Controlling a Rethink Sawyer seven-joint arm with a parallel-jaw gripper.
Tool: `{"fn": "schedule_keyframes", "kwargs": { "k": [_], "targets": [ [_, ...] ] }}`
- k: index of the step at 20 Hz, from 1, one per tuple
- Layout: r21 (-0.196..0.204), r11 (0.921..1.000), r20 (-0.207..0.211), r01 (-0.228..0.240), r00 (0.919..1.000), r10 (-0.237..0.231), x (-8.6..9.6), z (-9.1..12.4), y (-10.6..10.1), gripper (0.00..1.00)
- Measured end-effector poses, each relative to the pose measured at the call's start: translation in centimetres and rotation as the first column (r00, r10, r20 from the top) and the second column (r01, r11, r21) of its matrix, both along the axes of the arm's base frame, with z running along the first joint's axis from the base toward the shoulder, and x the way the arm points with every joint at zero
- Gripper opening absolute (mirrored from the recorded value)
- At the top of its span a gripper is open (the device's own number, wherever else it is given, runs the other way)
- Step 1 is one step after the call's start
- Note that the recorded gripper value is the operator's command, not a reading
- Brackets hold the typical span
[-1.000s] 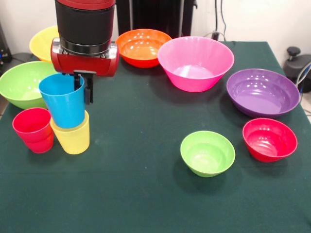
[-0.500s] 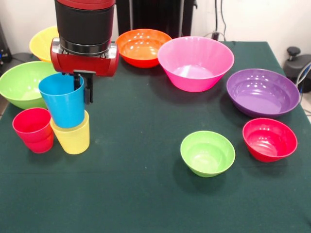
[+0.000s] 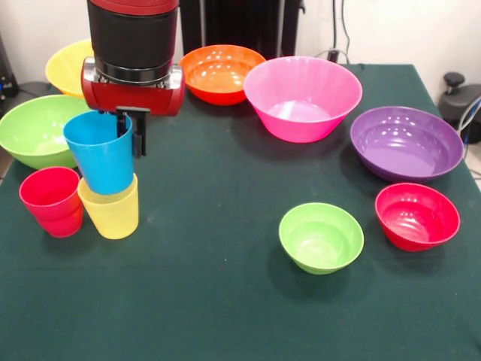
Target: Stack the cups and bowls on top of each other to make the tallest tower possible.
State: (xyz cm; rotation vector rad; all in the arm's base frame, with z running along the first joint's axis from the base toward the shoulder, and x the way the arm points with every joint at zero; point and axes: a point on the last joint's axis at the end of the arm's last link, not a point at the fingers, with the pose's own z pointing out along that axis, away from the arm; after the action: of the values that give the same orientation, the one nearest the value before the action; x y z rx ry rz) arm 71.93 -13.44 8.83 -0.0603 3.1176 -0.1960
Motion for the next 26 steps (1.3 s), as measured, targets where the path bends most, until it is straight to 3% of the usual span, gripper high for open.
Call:
{"fn": "schedule_keyframes", "kwargs": {
  "k": [12,26],
  "targets": [
    [0.016,0.9999,-0.04,0.003,0.9992,-0.002,-1.8,-1.2,0.2,0.0],
    [0.017,0.9998,-0.019,0.01,0.9998,-0.009,-2.1,-1.5,-0.5,0.0]
  ]
}}
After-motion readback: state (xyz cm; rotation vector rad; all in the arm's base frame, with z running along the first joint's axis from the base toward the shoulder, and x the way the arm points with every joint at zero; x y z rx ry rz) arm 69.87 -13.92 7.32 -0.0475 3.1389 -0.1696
